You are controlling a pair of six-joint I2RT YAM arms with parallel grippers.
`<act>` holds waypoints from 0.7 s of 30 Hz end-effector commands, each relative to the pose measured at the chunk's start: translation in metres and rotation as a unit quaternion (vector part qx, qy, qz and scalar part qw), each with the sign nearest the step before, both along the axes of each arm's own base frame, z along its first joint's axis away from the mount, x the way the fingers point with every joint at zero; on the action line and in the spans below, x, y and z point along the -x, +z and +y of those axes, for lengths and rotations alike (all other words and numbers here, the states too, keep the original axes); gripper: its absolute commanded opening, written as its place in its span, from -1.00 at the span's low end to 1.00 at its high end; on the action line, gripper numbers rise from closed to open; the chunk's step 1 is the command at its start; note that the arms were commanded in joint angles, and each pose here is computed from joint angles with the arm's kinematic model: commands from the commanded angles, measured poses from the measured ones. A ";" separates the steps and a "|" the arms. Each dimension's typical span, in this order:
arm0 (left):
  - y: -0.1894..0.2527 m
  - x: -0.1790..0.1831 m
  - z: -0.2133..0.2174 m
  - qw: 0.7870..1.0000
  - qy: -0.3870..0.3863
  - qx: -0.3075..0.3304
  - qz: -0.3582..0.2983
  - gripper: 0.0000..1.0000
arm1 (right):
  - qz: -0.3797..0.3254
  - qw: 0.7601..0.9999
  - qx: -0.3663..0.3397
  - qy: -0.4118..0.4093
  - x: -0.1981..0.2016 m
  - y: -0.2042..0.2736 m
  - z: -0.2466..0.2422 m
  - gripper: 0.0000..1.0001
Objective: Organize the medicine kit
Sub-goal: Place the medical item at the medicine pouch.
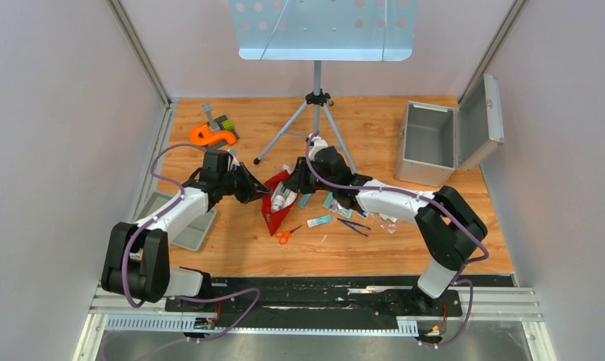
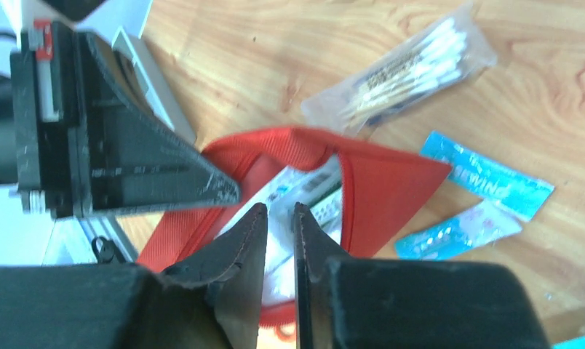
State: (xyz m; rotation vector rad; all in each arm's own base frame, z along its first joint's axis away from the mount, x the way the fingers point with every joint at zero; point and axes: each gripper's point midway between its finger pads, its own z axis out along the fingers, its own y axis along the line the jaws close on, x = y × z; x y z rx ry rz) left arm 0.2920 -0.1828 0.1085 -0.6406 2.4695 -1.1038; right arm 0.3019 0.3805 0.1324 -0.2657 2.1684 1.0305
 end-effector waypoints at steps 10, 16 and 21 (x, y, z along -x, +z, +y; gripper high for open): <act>0.015 -0.005 0.000 0.999 -0.006 0.001 -0.031 -1.00 | -0.008 0.998 0.022 0.062 0.015 0.000 0.022 -0.73; 0.017 -0.006 -0.001 0.999 -0.007 0.004 -0.035 -1.00 | -0.011 0.996 0.044 0.075 0.028 -0.010 0.020 -0.73; 0.021 -0.007 -0.002 0.999 -0.013 0.007 -0.040 -1.00 | 0.002 0.993 0.049 0.105 0.034 -0.022 0.036 -0.77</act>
